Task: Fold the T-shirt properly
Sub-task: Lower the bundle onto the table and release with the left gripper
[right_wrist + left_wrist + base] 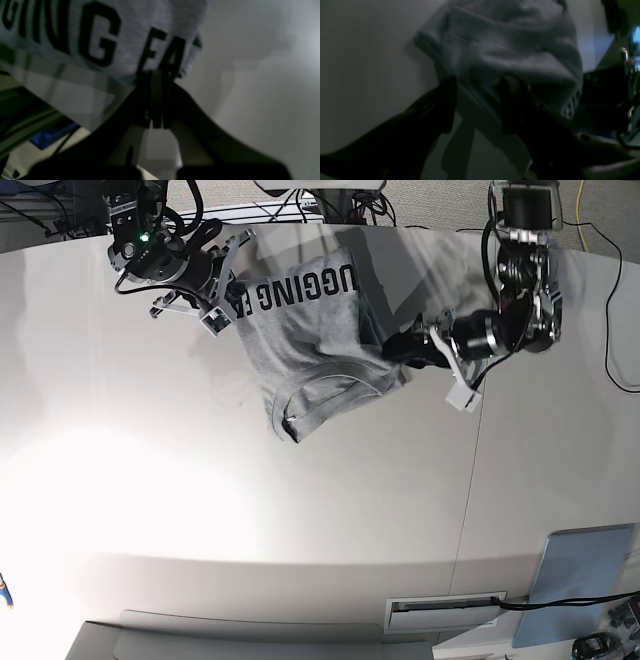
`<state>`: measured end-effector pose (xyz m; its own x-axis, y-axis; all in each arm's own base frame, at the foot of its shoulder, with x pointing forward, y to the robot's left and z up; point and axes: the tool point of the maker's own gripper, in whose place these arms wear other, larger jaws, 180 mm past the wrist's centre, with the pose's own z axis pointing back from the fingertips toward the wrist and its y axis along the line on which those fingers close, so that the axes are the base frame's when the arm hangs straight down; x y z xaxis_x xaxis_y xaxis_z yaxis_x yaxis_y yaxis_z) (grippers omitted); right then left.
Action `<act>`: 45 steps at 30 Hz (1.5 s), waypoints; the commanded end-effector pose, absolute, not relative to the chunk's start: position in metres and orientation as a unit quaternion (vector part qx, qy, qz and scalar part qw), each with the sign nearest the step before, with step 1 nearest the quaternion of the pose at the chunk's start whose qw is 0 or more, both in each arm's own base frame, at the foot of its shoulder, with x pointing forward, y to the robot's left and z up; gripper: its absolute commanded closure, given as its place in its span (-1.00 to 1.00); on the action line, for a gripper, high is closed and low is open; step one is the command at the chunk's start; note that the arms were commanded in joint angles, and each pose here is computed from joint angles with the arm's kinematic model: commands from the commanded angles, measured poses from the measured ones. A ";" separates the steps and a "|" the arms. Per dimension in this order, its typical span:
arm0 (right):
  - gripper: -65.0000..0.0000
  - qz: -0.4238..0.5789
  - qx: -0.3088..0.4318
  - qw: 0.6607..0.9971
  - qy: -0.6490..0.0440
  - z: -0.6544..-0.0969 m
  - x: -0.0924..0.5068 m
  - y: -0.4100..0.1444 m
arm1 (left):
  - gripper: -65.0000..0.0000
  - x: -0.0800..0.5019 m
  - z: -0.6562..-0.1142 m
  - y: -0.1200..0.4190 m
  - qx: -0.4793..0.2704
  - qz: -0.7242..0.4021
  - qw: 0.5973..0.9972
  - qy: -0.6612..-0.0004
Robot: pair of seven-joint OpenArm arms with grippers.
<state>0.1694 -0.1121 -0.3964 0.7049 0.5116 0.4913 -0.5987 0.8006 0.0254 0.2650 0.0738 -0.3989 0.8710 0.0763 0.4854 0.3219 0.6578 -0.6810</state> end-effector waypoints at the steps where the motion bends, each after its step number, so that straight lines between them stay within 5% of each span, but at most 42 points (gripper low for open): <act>1: 1.00 0.305 0.094 0.913 -0.255 -0.389 0.175 -0.110 | 0.10 0.274 -0.389 0.073 -0.430 -0.060 0.864 -0.254; 11: 1.00 0.308 0.084 0.912 -0.257 -0.389 0.176 -0.113 | 0.11 0.317 -0.375 0.069 -0.464 -0.049 0.843 -0.269; 26: 1.00 0.309 0.079 0.913 -0.255 -0.389 0.176 -0.114 | 0.11 0.337 -0.384 0.083 -0.395 -0.056 0.872 -0.283; 34: 1.00 0.309 0.079 0.912 -0.256 -0.389 0.177 -0.114 | 0.11 0.319 -0.386 0.048 -0.408 -0.167 0.848 -0.294; 41: 1.00 0.310 0.078 0.913 -0.253 -0.390 0.176 -0.115 | 0.11 0.325 -0.414 0.039 -0.309 -0.229 0.871 -0.307; 45: 1.00 0.310 0.078 0.913 -0.253 -0.390 0.176 -0.115 | 0.31 0.324 -0.421 0.043 -0.282 -0.247 0.876 -0.302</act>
